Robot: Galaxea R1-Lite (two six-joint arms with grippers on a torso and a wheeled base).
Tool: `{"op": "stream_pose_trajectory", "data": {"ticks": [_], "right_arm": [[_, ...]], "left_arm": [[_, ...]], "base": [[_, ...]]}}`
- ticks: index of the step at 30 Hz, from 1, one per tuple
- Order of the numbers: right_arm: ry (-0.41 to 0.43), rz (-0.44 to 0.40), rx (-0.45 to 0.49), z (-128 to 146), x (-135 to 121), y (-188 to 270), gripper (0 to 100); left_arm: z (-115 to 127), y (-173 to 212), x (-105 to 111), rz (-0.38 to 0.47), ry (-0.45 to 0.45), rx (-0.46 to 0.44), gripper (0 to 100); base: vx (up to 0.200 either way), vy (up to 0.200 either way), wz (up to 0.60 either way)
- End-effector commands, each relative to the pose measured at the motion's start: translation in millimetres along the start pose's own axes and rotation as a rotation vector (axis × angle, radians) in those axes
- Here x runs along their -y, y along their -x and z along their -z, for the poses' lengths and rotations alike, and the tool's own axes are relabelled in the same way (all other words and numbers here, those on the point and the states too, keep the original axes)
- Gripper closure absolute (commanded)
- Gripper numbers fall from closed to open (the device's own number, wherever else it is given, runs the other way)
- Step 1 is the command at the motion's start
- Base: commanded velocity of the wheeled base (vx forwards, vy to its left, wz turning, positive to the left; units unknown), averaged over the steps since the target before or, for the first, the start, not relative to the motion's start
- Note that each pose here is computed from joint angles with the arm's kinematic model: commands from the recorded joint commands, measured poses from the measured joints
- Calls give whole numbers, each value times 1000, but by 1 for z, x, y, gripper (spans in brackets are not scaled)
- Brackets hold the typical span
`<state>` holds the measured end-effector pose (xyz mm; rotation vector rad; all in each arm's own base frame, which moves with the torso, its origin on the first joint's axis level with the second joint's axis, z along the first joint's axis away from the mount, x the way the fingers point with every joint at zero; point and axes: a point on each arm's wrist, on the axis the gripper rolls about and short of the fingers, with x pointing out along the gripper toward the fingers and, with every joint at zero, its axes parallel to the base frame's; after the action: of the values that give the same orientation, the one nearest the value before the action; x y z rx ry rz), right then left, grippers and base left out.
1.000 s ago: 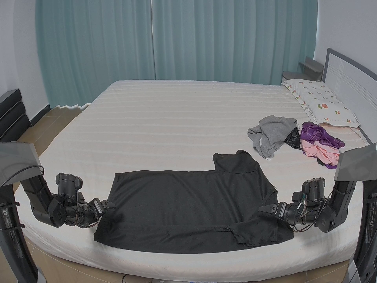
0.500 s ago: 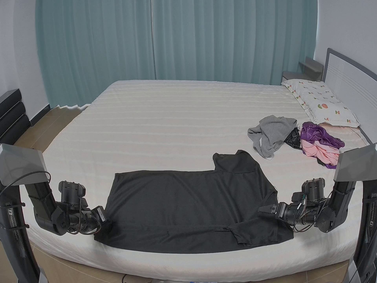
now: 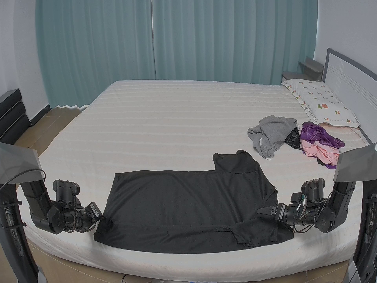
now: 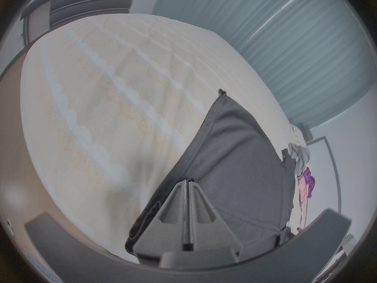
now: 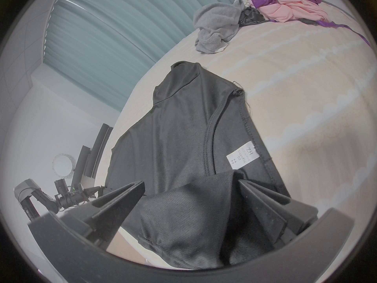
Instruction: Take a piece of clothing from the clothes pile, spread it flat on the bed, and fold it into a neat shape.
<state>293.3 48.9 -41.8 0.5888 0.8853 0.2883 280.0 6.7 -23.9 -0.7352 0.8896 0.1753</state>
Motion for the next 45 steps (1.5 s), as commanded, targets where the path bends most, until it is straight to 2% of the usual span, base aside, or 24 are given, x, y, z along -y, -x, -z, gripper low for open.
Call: {"op": "stream_pose_trajectory", "data": {"ticks": [1,14,36,37,45], "right_arm": [[9,-5,-11,1,1,-1,0],[31,-1,-21,4,2,-2,0],[74,14,-40,10,2,-3,0],[74,14,-40,10,2,-4,100],[67,29,-22,7,4,-2,100]], "left_arm": [[-3,7,1,12,20,22,100],[-9,13,-4,7,72,45,100],[-7,11,-4,7,72,35,100],[-7,11,-4,9,70,35,100],[-8,11,-3,10,67,38,100]], "base": [[0,0,0],[0,0,0],[0,0,0],[0,0,0],[0,0,0]]}}
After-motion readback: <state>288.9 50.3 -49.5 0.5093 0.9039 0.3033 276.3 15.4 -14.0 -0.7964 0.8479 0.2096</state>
